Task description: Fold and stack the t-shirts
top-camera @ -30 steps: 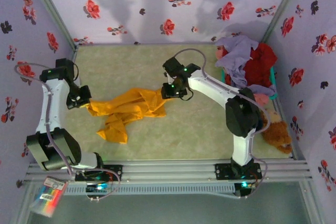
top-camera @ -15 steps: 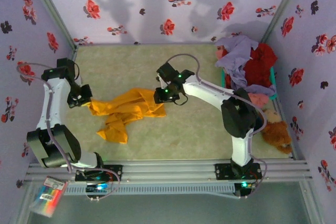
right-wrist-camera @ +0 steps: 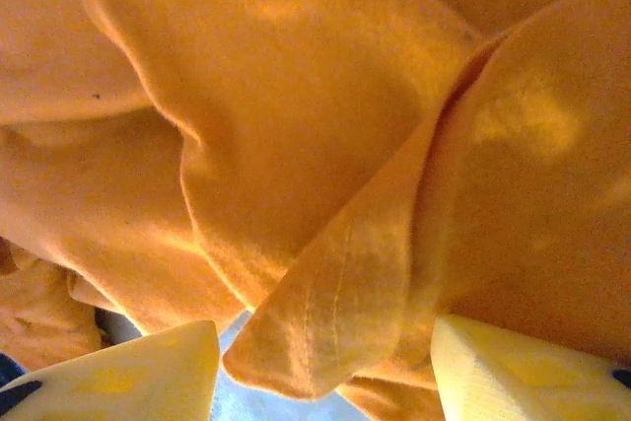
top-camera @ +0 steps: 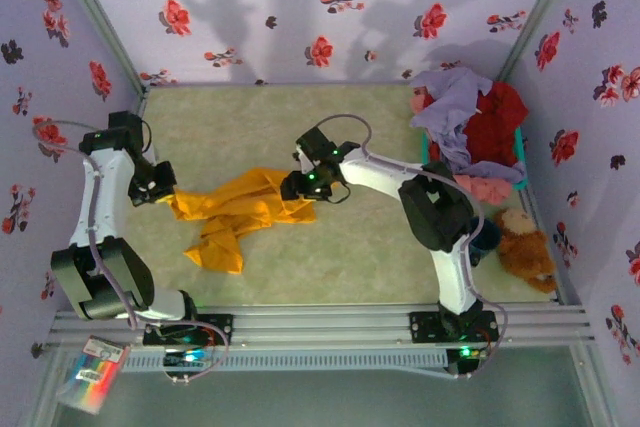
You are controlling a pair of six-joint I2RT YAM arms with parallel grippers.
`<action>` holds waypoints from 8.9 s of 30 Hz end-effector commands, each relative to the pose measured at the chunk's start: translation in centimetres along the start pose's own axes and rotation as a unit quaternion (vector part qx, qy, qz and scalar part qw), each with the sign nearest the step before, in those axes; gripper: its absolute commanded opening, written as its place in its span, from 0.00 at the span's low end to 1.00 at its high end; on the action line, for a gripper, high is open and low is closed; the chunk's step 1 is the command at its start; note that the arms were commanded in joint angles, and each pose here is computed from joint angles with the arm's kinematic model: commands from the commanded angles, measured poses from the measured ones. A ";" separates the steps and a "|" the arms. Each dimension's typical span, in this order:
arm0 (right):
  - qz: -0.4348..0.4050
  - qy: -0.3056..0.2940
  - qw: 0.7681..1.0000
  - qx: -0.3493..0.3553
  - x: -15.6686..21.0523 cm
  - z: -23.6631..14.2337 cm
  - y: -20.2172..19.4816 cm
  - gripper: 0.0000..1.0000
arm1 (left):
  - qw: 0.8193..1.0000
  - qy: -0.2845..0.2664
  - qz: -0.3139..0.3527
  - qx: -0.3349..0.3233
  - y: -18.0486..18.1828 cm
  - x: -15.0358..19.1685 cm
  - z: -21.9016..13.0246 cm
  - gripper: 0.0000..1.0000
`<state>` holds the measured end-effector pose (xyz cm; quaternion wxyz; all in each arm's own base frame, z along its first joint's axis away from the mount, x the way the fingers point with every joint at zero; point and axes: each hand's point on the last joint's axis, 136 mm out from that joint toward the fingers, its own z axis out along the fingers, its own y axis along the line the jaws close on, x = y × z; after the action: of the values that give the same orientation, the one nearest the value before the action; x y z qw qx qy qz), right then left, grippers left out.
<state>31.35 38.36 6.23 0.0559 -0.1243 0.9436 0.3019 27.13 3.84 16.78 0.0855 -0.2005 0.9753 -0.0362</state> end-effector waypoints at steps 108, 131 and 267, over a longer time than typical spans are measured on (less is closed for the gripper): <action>-0.022 -0.451 0.842 0.295 -10.3 -39.1 -4.3 0.00 | 0.889 -0.398 0.225 -0.008 -12.6 -20.4 -18.1 0.00; 0.073 -0.252 0.930 0.257 -19.3 -24.8 -14.7 0.74 | 0.951 -0.262 0.145 0.079 -17.3 -29.8 2.3 0.85; 0.288 -0.170 0.942 0.017 -13.0 -14.1 -16.8 0.66 | 0.976 0.156 -0.093 0.120 -7.6 -6.5 18.2 0.26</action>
<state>48.04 19.25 10.22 0.1314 0.2216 0.9175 0.3030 39.86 -0.46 2.08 -0.0256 -0.2640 0.9456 -0.1885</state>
